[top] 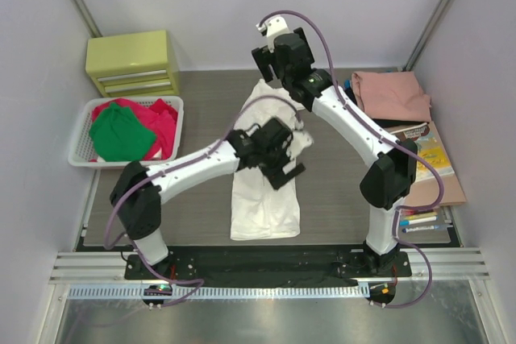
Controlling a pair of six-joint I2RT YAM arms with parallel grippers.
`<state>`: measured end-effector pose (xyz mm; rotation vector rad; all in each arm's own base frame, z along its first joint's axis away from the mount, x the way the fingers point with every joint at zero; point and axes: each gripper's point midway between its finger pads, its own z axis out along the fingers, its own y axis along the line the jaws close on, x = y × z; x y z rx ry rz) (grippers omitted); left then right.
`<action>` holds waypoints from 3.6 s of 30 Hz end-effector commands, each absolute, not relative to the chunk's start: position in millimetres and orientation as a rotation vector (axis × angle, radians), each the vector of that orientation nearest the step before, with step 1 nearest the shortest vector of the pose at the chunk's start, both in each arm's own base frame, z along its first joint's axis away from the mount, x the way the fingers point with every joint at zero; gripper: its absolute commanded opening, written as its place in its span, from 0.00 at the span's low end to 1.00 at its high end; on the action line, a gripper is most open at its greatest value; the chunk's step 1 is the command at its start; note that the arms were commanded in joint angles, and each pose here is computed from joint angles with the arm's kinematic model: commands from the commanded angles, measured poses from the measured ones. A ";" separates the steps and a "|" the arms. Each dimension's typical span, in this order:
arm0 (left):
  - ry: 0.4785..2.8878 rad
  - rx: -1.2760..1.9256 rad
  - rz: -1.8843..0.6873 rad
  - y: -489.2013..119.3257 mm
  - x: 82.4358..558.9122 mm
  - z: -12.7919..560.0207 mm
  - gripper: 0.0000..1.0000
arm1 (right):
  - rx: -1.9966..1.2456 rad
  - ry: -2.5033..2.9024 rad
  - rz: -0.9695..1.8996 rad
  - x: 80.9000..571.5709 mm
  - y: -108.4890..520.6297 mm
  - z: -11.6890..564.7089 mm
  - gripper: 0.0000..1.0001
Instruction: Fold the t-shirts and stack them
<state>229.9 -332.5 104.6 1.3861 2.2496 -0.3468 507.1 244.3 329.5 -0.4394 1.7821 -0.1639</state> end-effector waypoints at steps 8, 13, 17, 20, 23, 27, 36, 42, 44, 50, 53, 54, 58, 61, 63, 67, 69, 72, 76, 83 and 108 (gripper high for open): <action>1.852 0.665 0.115 -183.4 385.8 336.8 1.00 | -0.509 1.881 -0.152 458.9 214.4 278.4 1.00; 1.818 0.586 0.173 -148.7 377.9 339.1 1.00 | -0.495 1.970 -0.100 460.4 200.8 240.3 1.00; 1.845 0.528 0.187 -122.3 374.2 336.2 0.61 | -0.507 2.094 -0.096 469.4 193.0 200.3 0.52; 1.820 0.420 0.219 -91.7 370.1 342.3 0.00 | -0.413 2.107 -0.024 481.2 183.5 196.9 0.01; 1.801 0.367 0.244 -71.7 360.3 342.5 0.00 | -0.375 2.151 0.057 490.4 180.5 189.7 0.01; 1.814 0.242 0.319 -37.0 353.3 338.7 0.00 | -0.397 2.214 0.099 484.8 184.3 166.7 0.01; 1.889 -0.155 0.487 52.3 346.0 316.4 0.01 | -0.423 2.255 0.098 492.2 195.7 138.7 0.63; 1.920 -0.199 0.485 66.8 354.3 310.1 0.24 | -0.443 2.294 0.088 507.2 203.1 119.9 0.89; 1.942 -0.207 0.453 70.9 355.7 307.0 0.48 | -0.437 2.288 0.074 515.3 204.3 118.3 0.89; 1.941 -0.172 0.454 71.1 352.2 306.2 0.54 | -0.436 2.268 0.068 538.6 213.0 113.3 0.88; 1.947 -0.152 0.450 69.9 350.3 303.0 0.54 | -0.431 2.265 0.065 549.6 217.0 107.5 0.85; 1.952 -0.147 0.449 69.5 350.0 301.7 0.54 | -0.426 2.269 0.065 552.0 218.0 104.9 0.85; 1.950 -0.145 0.458 70.2 348.2 301.6 0.53 | -0.422 2.287 0.066 563.9 223.8 93.6 0.85; 1.947 -0.140 0.456 69.8 347.2 301.5 0.53 | -0.419 2.302 0.072 563.1 224.7 88.0 0.84; 1.947 -0.135 0.457 70.0 347.2 301.2 0.52 | -0.419 2.310 0.075 562.4 225.1 83.7 0.83; 1.962 -0.129 0.455 69.0 349.6 295.8 0.52 | -0.418 2.326 0.073 560.3 224.4 76.1 0.55; 1.970 -0.156 0.471 78.9 348.2 293.1 0.52 | -0.406 2.327 0.071 559.5 223.5 74.3 0.03; 1.980 -0.145 0.458 76.7 349.1 288.5 0.52 | -0.397 2.317 0.055 559.1 221.2 77.6 0.01; 1.991 -0.143 0.456 76.2 349.9 283.4 0.51 | -0.448 2.274 0.040 555.9 226.9 91.9 0.01; 2.027 -0.134 0.416 70.2 350.7 266.7 0.51 | -0.538 2.165 -0.026 562.6 241.8 124.9 0.01; 2.099 -0.064 0.359 58.3 319.4 249.8 0.51 | -0.535 1.947 -0.501 639.3 232.8 105.7 0.31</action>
